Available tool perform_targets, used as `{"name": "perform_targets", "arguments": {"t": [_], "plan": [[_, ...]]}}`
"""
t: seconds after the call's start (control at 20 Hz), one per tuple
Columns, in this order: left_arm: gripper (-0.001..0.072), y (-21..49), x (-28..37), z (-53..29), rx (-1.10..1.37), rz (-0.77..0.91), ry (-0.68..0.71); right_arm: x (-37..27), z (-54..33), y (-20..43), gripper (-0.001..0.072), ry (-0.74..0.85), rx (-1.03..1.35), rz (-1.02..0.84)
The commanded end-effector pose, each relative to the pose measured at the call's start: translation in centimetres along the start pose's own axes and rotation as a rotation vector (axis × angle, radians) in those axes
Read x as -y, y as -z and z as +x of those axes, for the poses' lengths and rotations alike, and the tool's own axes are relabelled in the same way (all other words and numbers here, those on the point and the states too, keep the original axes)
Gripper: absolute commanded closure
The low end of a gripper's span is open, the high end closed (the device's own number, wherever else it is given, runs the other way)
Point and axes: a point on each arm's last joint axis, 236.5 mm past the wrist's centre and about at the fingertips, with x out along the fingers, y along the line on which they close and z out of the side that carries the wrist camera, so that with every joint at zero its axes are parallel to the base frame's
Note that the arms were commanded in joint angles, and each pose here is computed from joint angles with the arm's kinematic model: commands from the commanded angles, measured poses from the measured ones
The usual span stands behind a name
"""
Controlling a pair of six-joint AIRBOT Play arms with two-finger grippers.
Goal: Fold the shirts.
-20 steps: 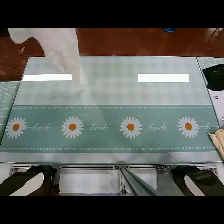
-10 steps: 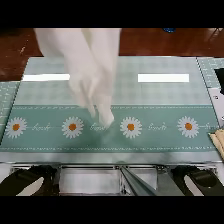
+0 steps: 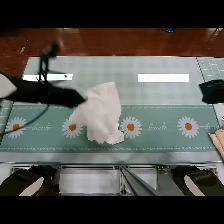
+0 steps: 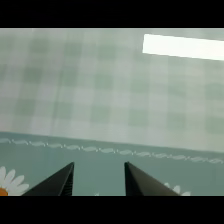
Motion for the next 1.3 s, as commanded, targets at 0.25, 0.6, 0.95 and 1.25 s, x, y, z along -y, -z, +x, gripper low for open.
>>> {"name": "perform_targets", "arguments": {"t": [0.25, 0.6, 0.95, 1.25], "plan": [[0.0198, 9.1, -11.0, 0.8, -0.240, -0.236, -0.253, 0.1, 11.8, 9.2, 0.0331, -0.005, -0.320, 0.085], [0.0199, 9.3, -17.7, -6.3, 0.058, -0.642, -0.376, 14.8, 10.1, 14.5, 0.0331, 0.224, -0.362, 0.541], [0.0200, 12.7, -16.4, 2.4, -0.019, -0.933, -0.039, 2.0, 14.5, 17.0, 0.0332, -0.225, -0.376, 0.592], [0.0200, 11.2, -16.8, 5.8, -0.010, -0.995, 0.004, -4.2, 14.0, 17.8, 0.0332, -0.345, -0.458, 0.427]]}}
